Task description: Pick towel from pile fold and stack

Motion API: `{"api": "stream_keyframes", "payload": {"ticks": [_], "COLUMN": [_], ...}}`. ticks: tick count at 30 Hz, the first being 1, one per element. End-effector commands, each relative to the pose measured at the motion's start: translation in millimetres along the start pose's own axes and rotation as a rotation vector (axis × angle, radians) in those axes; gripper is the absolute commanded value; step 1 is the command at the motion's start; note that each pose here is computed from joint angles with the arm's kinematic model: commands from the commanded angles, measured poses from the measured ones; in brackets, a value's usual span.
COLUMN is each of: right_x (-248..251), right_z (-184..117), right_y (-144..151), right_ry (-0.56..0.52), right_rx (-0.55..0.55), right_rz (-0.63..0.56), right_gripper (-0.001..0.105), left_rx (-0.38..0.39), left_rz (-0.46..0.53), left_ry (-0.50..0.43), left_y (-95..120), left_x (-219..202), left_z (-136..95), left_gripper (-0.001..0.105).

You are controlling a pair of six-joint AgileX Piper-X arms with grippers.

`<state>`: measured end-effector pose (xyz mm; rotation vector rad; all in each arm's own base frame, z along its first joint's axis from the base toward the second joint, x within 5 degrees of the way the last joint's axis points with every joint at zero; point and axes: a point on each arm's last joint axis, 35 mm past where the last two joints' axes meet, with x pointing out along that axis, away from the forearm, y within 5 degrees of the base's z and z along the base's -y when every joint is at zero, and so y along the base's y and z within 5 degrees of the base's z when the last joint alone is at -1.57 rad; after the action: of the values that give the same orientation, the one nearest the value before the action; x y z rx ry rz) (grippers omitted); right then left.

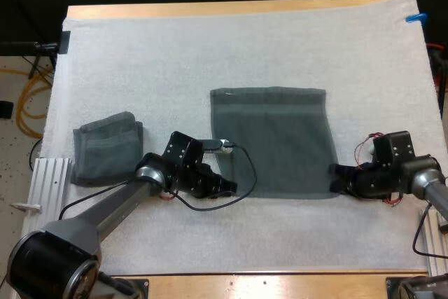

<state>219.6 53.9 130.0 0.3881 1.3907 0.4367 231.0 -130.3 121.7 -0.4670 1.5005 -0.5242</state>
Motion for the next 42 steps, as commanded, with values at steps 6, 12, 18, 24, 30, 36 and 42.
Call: {"api": "stream_keyframes", "payload": {"ticks": [6,12,18,24,30,36,42], "right_x": [-44.5,-74.6,-76.7,-56.8,-26.5,-11.0,0.6], "right_z": [-16.5,-36.2,-27.6,4.0,34.7,65.9,85.0], "right_y": [21.9,34.4,36.5,31.9,21.3,17.4,12.7], "right_ry": [-0.076,-0.126,-0.208,-0.303,-0.33,-0.4,-0.444], "right_rx": [-0.053,-0.058,-0.018,0.036,0.128,0.169,0.165], "right_rz": [-0.003,-0.004,-0.002,0.047,0.088,0.104,0.069], "right_gripper": [0.0,0.0,0.0,0.0,0.0,0.0,0.0], "left_rx": [-0.028,0.016,0.034,-0.097,-0.227,-0.257,-0.222], "left_rz": [-0.019,-0.022,-0.074,-0.232,-0.396,-0.41,-0.396], "left_ry": [0.098,0.097,-0.015,-0.155,-0.226,-0.219,-0.284], "left_y": [-8.8,-18.5,-21.6,-9.4,15.6,27.3,19.7], "left_x": [-20.7,-49.1,-50.0,-45.9,-40.0,-25.1,-28.5], "left_z": [-21.1,-40.6,-25.6,12.3,48.2,77.0,104.6], "left_gripper": [0.0,0.0,0.0,0.0,0.0,0.0,0.0]}}
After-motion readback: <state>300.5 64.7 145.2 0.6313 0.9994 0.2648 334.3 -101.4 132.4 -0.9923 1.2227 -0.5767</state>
